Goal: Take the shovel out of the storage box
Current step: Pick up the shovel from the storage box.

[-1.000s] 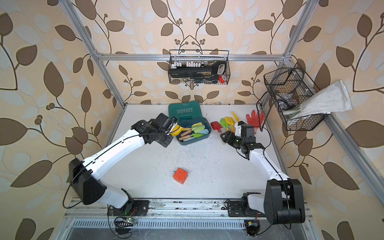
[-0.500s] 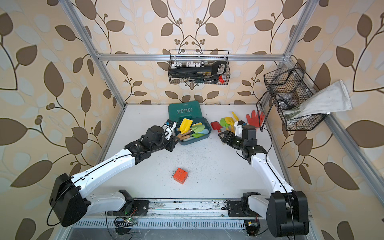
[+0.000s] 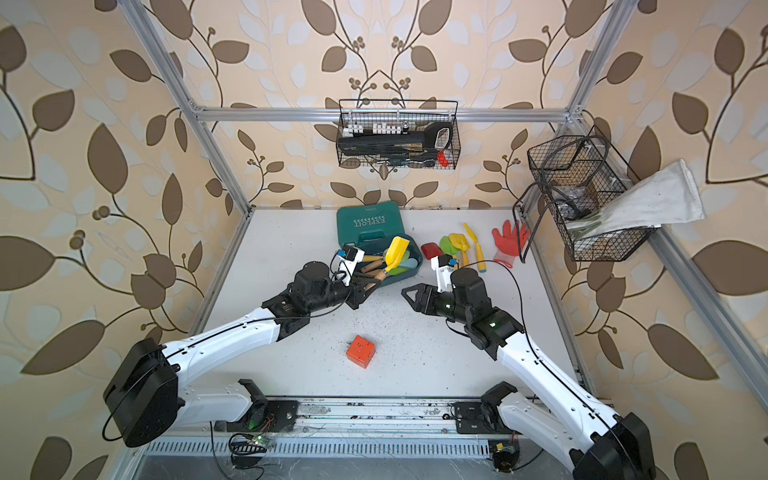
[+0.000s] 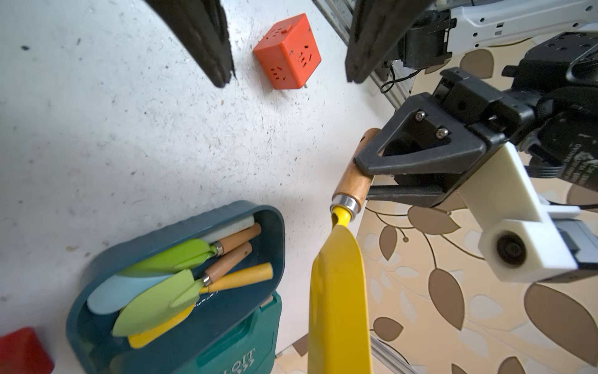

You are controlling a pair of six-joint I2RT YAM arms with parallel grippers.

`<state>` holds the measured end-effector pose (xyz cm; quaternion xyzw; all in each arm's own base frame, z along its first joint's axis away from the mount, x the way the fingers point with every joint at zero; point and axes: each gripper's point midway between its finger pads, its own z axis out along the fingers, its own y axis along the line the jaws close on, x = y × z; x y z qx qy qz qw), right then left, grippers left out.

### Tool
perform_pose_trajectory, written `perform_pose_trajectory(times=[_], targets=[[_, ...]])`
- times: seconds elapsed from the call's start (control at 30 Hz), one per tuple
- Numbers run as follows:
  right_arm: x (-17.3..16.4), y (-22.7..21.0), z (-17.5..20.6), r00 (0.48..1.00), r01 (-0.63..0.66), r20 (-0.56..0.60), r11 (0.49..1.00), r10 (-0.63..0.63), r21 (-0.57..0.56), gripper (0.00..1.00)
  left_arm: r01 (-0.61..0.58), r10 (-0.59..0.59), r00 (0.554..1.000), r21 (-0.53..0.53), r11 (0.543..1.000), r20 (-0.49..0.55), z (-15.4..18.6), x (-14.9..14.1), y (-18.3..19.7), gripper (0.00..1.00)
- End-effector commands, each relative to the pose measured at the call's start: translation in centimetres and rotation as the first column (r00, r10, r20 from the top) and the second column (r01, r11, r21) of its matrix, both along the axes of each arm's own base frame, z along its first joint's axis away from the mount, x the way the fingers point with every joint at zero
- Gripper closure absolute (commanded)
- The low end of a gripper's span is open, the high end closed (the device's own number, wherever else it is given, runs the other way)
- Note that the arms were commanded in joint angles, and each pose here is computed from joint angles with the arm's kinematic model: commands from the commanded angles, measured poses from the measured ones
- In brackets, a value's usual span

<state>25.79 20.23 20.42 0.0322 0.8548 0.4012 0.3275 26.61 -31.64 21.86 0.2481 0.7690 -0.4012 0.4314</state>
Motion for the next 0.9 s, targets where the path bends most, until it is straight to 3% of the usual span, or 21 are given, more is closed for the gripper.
perform_pose_trajectory(times=[0.0, 0.27, 0.53, 0.87], targets=[[0.3, 0.2, -0.7, 0.997, 0.080, -0.025, 0.996, -0.079, 0.032, 0.47, 0.066, -0.060, 0.996, -0.101, 0.993, 0.063, 2.8, -1.0, -1.4, 1.00], [0.5, 2.0, 1.2, 0.989, 0.144, 0.003, 0.980, -0.146, 0.137, 0.50, 0.082, -0.075, 0.995, -0.096, 0.992, 0.068, 2.5, -1.4, -2.1, 1.00], [1.2, 3.2, 3.0, 0.977, 0.205, 0.016, 0.954, -0.214, 0.219, 0.60, 0.087, -0.080, 0.994, -0.100, 0.991, 0.075, 2.7, -1.7, -2.0, 1.00], [2.2, 4.0, 3.0, 0.965, 0.245, 0.020, 0.932, -0.260, 0.267, 0.54, 0.111, -0.104, 0.992, -0.107, 0.988, 0.066, 2.6, -2.2, -2.2, 1.00]])
